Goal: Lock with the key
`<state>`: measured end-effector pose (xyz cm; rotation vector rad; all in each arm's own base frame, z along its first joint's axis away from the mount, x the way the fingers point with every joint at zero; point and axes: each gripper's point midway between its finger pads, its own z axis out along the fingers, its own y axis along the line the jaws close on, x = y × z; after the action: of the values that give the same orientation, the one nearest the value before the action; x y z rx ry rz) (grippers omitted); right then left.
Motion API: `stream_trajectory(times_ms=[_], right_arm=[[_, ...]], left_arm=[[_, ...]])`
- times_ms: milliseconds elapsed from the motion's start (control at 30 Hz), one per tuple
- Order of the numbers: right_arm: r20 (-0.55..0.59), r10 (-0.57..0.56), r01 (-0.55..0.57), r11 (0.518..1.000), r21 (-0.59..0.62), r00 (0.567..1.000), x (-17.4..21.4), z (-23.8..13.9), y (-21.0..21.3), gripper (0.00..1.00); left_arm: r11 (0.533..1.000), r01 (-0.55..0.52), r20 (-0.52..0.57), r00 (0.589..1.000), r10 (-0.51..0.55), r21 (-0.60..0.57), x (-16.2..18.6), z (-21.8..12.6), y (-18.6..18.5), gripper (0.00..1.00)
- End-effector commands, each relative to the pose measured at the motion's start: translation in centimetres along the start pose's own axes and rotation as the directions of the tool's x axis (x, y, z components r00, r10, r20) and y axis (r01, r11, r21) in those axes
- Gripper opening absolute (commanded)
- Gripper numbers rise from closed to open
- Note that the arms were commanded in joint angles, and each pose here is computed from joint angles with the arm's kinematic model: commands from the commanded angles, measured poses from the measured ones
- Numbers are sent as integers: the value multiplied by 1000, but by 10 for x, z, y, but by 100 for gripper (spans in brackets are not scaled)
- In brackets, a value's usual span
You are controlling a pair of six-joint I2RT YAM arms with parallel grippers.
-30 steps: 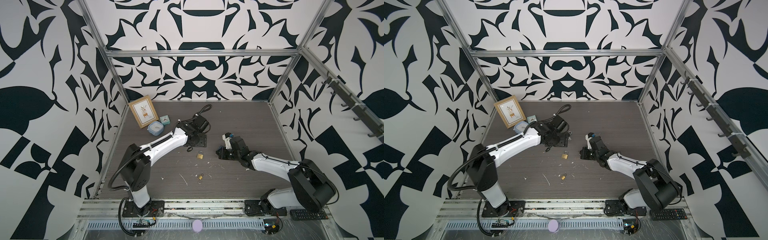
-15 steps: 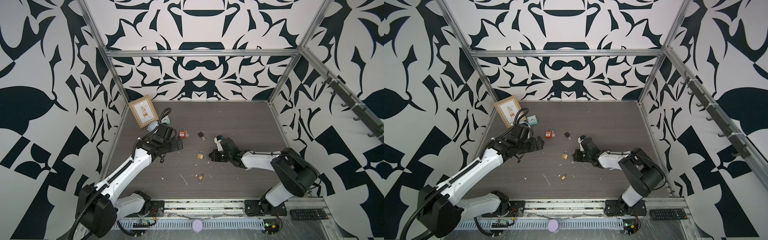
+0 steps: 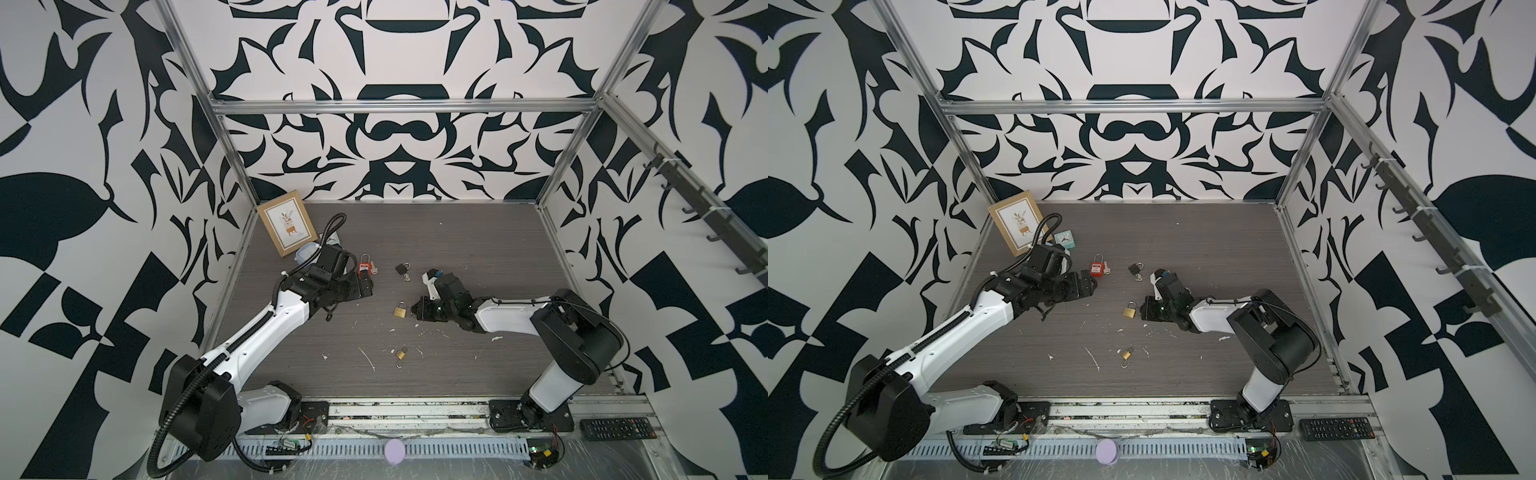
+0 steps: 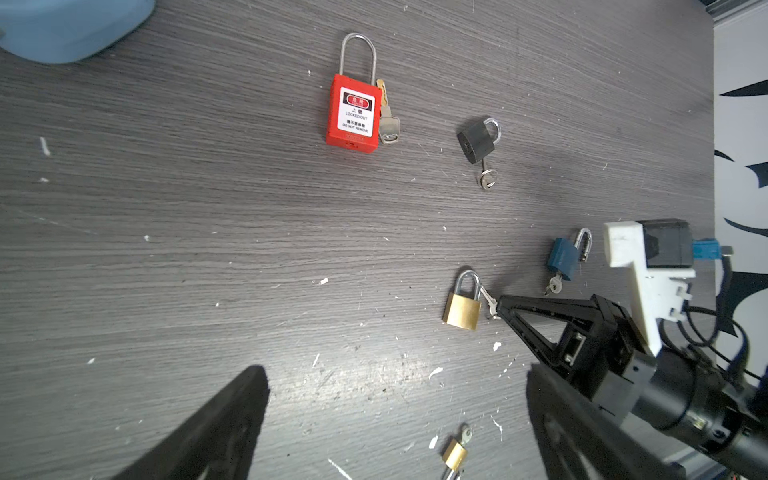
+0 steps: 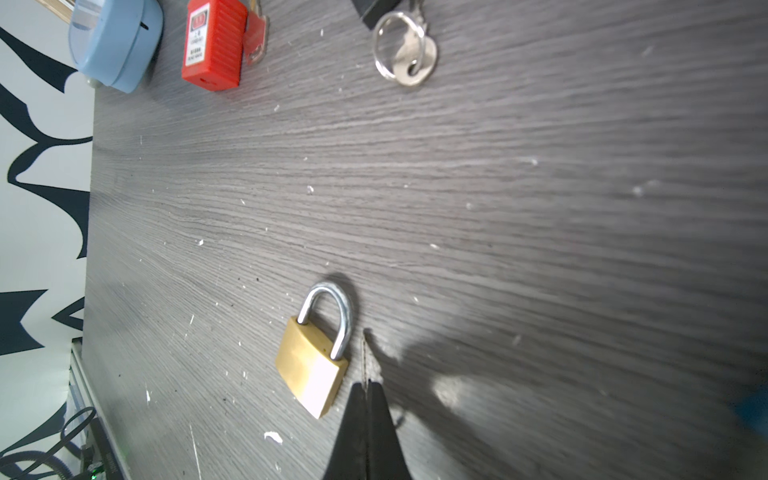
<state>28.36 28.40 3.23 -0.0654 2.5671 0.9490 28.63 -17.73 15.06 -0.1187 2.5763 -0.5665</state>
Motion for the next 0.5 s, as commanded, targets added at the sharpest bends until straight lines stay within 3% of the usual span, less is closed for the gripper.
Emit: stream_trajectory(times_ms=[0,200,467], right_arm=[[-8,-10,10,1000,-19,1000,-2,4,9,0],[-15,-16,15,1000,-20,1000,1,6,12,2],[11,-29,29,1000,2,1000,-4,0,13,21]], left_arm=[[999,3,16,1000,-3,33,-7,-5,-9,100],[999,3,20,1000,-4,35,-6,-8,-8,100],[1000,1,29,1000,-2,28,-5,-11,-5,100]])
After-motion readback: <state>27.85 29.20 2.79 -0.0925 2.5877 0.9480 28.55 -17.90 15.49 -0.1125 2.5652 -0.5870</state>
